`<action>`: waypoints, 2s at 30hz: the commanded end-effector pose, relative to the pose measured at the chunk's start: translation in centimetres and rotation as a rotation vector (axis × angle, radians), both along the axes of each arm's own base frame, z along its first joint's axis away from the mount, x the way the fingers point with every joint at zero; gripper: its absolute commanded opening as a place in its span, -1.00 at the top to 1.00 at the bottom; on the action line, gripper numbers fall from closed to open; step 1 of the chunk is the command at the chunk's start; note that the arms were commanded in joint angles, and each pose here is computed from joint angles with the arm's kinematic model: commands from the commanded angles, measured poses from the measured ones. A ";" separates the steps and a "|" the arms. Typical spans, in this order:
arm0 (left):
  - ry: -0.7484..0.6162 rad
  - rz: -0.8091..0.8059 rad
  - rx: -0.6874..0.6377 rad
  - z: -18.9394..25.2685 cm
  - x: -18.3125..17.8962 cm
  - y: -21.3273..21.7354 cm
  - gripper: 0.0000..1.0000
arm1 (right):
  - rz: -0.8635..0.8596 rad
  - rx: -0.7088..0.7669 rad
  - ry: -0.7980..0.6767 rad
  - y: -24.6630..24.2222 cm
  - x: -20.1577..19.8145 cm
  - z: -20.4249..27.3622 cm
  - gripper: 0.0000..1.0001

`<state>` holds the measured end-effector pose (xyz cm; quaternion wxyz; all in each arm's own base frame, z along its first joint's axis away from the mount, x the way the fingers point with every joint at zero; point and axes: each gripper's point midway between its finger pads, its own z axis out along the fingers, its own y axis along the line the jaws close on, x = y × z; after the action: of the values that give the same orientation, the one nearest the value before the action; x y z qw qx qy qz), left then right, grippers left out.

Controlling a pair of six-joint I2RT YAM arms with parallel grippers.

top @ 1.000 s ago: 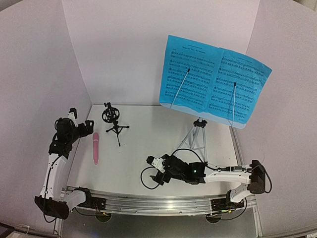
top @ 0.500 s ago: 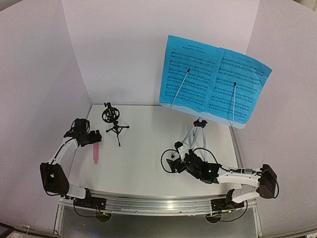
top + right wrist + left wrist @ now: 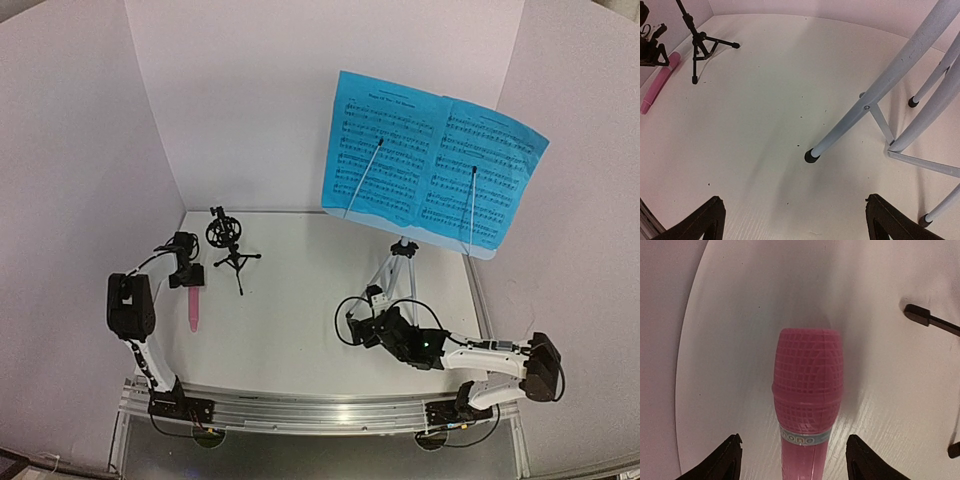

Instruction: Set up the instrument practice props

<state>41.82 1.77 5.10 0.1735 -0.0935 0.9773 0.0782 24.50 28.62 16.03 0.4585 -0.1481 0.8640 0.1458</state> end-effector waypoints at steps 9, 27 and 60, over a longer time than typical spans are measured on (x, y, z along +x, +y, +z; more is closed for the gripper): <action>0.142 0.015 -0.003 -3.5 -0.8 0.1 -0.14 | -0.067 0.067 -0.010 -1.0 0.1 1.7 -0.88; -0.179 0.068 -0.054 10.6 1.1 0.5 0.94 | -0.083 0.075 -0.031 -2.1 -0.1 2.2 -0.90; -1.510 -0.896 -0.338 46.0 -5.4 -18.9 0.81 | -0.081 0.057 -0.048 -3.0 -0.4 2.1 -0.93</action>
<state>37.31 -16.46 47.78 0.7260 0.2182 0.6130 -0.2224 24.09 26.27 17.38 0.4754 -0.1123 0.8598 0.1487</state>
